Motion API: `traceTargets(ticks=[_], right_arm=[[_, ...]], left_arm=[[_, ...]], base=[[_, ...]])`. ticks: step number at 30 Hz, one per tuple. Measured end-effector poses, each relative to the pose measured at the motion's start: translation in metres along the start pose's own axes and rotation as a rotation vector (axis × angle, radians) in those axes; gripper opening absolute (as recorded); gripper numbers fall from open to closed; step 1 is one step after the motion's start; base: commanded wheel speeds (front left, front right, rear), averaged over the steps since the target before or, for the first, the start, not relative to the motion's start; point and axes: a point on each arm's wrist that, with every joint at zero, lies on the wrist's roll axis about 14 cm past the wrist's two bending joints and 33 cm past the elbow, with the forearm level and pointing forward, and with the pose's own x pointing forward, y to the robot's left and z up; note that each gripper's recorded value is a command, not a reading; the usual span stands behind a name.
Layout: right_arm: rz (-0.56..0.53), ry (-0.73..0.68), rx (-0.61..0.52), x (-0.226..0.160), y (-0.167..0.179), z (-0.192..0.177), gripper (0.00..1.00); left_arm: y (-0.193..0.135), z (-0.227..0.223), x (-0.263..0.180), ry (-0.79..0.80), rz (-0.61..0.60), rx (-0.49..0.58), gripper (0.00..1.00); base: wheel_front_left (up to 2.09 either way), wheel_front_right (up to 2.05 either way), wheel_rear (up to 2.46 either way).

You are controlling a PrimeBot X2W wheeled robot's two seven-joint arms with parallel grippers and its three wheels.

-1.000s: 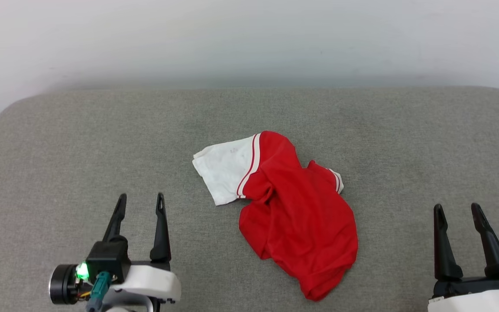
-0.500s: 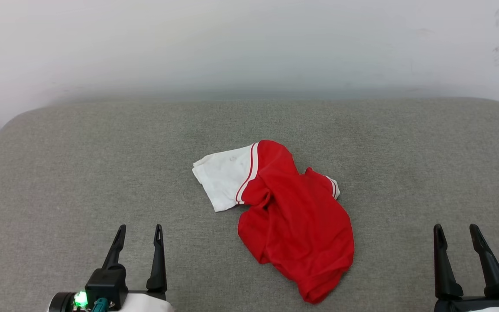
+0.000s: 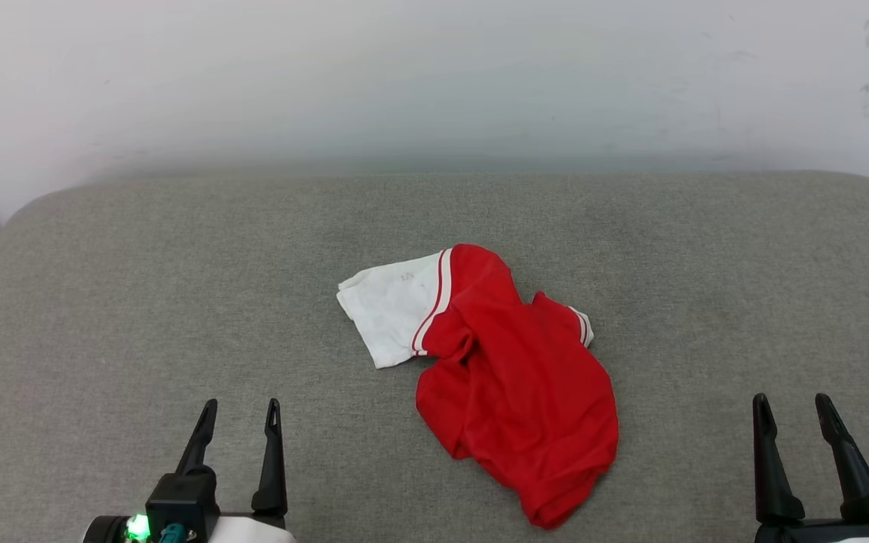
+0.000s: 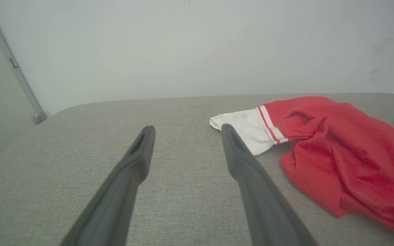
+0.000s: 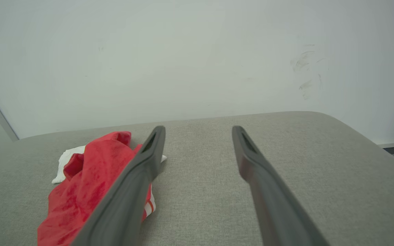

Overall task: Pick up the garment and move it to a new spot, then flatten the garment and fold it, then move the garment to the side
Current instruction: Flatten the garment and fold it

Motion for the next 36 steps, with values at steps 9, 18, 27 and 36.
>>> traceTargets(ticks=[9, 18, 27, 36], right_arm=[[0.004, 0.003, -0.005, 0.003, 0.001, -0.001, 1.0], [0.017, 0.002, -0.02, 0.019, 0.005, -0.003, 1.0], [-0.007, 0.018, -0.036, 0.03, -0.003, -0.01, 1.0], [-0.031, 0.035, -0.049, 0.04, -0.012, -0.017, 1.0]], left_arm=[[0.003, 0.006, 0.021, -0.021, -0.043, 0.046, 1.0], [0.017, 0.067, 0.114, -0.154, -0.107, 0.148, 1.0], [0.006, 0.081, 0.191, 0.014, -0.193, 0.225, 1.0], [-0.027, 0.027, 0.216, 0.42, -0.364, 0.273, 1.0]], base=[[0.0, 0.0, 0.0], [0.0, 0.0, 0.0], [0.0, 0.0, 0.0], [0.0, 0.0, 0.0]])
